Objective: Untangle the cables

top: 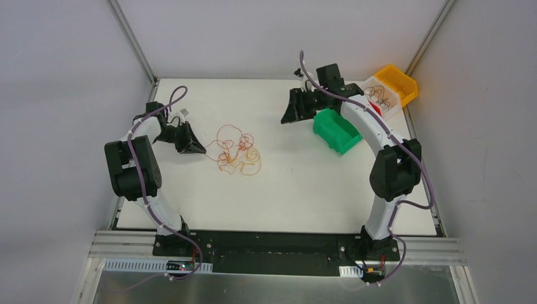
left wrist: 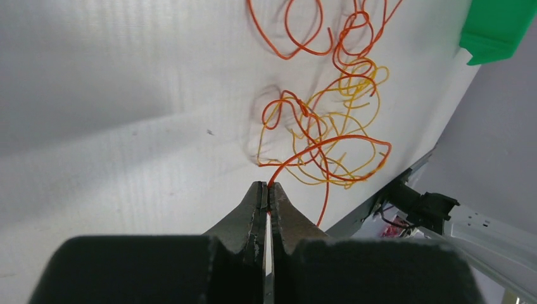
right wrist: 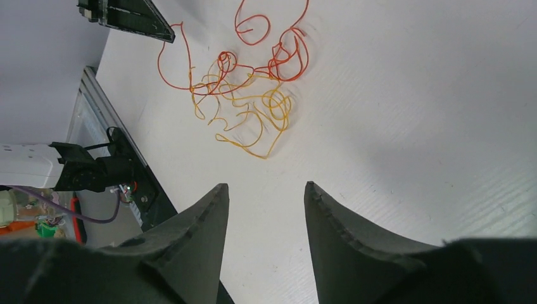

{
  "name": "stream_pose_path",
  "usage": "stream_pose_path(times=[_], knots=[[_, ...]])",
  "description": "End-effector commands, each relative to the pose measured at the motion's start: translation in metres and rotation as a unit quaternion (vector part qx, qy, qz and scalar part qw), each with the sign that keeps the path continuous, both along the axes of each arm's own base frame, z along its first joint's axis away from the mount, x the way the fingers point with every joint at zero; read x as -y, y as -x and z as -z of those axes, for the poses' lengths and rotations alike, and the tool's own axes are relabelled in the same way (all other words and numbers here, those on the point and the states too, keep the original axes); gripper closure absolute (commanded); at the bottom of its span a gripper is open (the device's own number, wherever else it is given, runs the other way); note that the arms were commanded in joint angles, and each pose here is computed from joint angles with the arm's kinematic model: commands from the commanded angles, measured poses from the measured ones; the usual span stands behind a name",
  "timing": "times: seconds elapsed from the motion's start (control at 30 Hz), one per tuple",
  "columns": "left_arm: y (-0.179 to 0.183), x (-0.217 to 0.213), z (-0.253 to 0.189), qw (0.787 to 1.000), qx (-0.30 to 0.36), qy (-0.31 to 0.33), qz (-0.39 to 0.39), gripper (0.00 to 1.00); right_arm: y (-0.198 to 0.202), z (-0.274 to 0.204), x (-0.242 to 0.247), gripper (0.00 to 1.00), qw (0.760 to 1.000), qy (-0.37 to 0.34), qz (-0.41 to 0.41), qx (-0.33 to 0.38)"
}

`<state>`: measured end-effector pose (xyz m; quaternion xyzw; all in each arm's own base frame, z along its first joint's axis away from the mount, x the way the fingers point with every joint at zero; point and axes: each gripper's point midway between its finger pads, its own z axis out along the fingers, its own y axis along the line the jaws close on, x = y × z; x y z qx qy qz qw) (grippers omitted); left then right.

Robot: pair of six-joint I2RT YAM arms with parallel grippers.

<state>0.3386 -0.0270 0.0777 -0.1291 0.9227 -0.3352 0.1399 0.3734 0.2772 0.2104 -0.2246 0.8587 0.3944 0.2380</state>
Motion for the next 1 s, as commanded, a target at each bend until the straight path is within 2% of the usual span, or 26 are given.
stream_pose_path(times=[0.0, 0.13, 0.23, 0.33, 0.47, 0.6, 0.67, 0.7, 0.8, 0.87, 0.97], knots=[[0.008, 0.028, -0.009, 0.999, -0.025, 0.049, 0.005, 1.00, 0.014, 0.006, -0.011, 0.50, 0.999, 0.040, -0.028, 0.020], [0.023, 0.025, 0.011, 0.997, -0.066, 0.034, -0.015, 1.00, 0.050, 0.051, -0.031, 0.47, 0.994, 0.072, -0.075, -0.021], [0.024, 0.025, 0.017, 0.996, -0.075, 0.033, -0.025, 1.00, 0.060, 0.087, -0.054, 0.42, 0.990, 0.094, -0.098, -0.032], [0.020, 0.023, 0.016, 0.996, -0.073, 0.030, -0.028, 1.00, 0.056, 0.109, -0.078, 0.40, 0.989, 0.106, -0.104, -0.014], [0.016, 0.020, 0.014, 0.997, -0.065, 0.022, -0.027, 1.00, 0.041, 0.129, -0.104, 0.43, 0.988, 0.120, -0.092, 0.010], [0.014, 0.017, 0.013, 0.998, -0.059, 0.014, -0.029, 1.00, 0.044, 0.153, -0.116, 0.48, 0.984, 0.139, -0.107, 0.005], [0.013, 0.015, 0.012, 0.998, -0.056, 0.011, -0.029, 1.00, 0.049, 0.166, -0.112, 0.56, 0.981, 0.160, -0.111, -0.003], [0.013, 0.014, 0.011, 0.998, -0.053, 0.009, -0.030, 1.00, 0.051, 0.169, -0.107, 0.65, 0.979, 0.170, -0.112, -0.008], [0.010, 0.001, 0.009, 0.998, -0.044, -0.003, -0.037, 1.00, 0.051, 0.163, -0.085, 1.00, 0.976, 0.191, -0.104, -0.009], [0.009, -0.012, 0.007, 0.998, -0.037, -0.016, -0.046, 1.00, 0.046, 0.142, -0.067, 1.00, 0.979, 0.183, -0.090, -0.002], [0.010, -0.035, 0.009, 0.997, -0.031, -0.035, -0.061, 1.00, 0.031, 0.086, -0.043, 1.00, 0.987, 0.142, -0.065, 0.022]])
